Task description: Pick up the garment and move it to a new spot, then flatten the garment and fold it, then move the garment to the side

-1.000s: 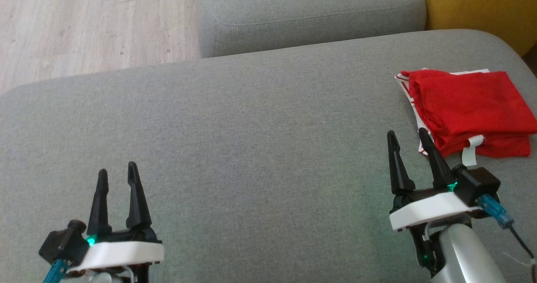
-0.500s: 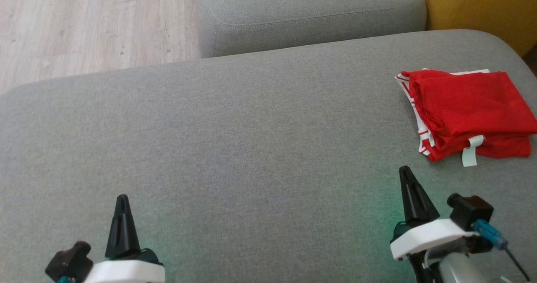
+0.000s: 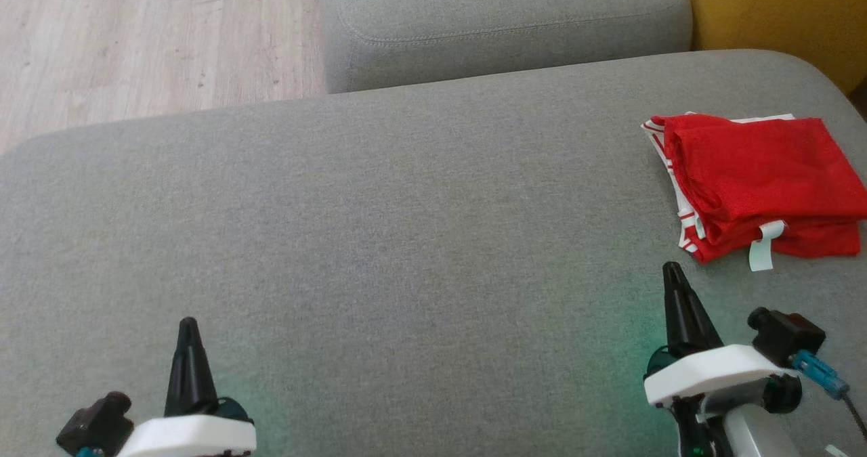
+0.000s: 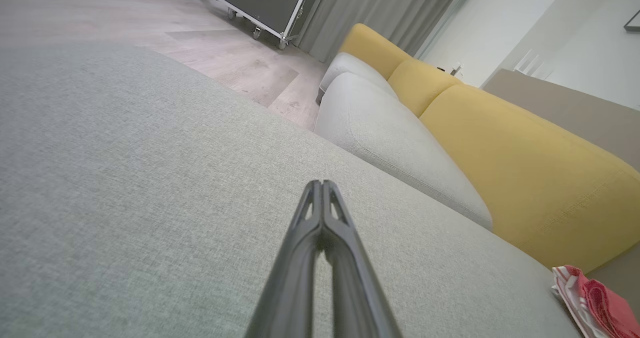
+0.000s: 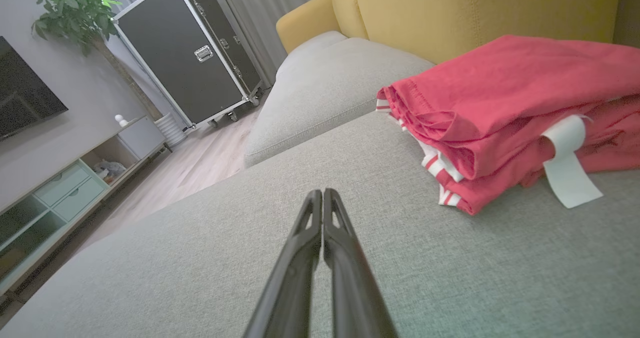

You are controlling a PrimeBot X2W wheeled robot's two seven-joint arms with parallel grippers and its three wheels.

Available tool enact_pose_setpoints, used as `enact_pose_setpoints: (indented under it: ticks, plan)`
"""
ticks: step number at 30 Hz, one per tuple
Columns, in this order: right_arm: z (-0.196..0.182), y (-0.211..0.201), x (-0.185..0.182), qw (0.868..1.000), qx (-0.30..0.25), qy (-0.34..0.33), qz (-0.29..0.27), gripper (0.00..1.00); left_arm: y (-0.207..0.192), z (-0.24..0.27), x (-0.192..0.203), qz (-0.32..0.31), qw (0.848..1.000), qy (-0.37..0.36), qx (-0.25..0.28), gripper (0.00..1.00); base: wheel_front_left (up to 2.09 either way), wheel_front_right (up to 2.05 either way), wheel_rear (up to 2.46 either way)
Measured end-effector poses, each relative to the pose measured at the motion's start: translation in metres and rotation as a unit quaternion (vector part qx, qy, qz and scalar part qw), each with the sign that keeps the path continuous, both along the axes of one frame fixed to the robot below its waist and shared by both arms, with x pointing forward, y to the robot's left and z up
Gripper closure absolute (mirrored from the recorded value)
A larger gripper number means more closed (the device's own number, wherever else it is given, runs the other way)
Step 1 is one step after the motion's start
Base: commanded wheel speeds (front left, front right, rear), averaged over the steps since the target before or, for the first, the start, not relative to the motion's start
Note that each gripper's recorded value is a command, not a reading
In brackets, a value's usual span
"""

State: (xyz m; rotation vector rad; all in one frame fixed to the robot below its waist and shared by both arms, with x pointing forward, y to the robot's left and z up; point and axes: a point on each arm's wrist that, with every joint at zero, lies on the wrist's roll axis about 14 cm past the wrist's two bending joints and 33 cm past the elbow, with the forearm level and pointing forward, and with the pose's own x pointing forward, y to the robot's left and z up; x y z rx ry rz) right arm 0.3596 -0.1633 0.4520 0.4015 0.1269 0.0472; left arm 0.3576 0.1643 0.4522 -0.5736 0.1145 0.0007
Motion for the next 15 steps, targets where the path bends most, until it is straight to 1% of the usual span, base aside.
enact_pose_setpoints:
  ticks: [15]
  plan:
    - [0.0021,-0.0082,0.0028,0.996,0.081,0.008,-0.028,1.00,0.0056,-0.0010,0.0015,0.018,0.997,0.014,-0.068,1.00,0.00,0.00,0.00]
